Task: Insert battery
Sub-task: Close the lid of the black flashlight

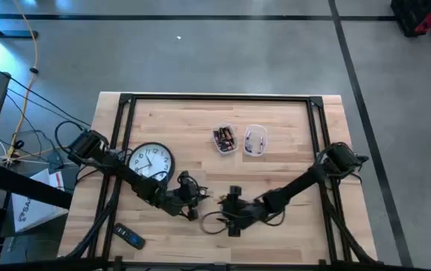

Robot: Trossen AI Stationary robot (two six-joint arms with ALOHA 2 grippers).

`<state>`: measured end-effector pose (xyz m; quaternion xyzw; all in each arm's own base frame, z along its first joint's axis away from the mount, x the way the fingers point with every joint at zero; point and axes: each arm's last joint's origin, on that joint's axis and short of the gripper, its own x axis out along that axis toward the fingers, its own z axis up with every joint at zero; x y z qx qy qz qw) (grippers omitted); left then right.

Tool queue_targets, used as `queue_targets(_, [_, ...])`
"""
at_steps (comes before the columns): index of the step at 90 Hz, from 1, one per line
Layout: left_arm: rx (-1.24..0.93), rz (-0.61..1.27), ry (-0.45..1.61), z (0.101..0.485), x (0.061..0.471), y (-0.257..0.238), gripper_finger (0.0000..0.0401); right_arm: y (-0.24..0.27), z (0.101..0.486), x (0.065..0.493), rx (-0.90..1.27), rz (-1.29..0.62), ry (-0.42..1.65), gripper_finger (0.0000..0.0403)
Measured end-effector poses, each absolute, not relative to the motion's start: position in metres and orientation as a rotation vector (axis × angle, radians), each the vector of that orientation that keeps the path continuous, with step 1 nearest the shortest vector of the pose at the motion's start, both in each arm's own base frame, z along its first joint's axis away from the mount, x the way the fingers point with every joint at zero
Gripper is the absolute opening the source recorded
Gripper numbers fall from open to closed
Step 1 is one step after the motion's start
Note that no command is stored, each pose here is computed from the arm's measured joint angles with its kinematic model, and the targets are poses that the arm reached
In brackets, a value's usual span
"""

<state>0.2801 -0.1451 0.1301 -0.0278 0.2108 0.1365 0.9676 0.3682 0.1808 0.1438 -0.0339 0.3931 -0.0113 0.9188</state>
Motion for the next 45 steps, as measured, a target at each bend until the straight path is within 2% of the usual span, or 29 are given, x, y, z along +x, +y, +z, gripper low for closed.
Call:
queue_targets(19, [-0.04,0.261,0.432,0.132,0.279,-0.146,0.0092,0.163,0.158,0.392,-0.046,0.0,1.101,0.0196])
queue_targets(45, [-0.04,0.264,0.453,0.13,0.278,-0.146,0.0092,0.166,0.179,0.394,-0.073,-0.012,1.145,0.0146])
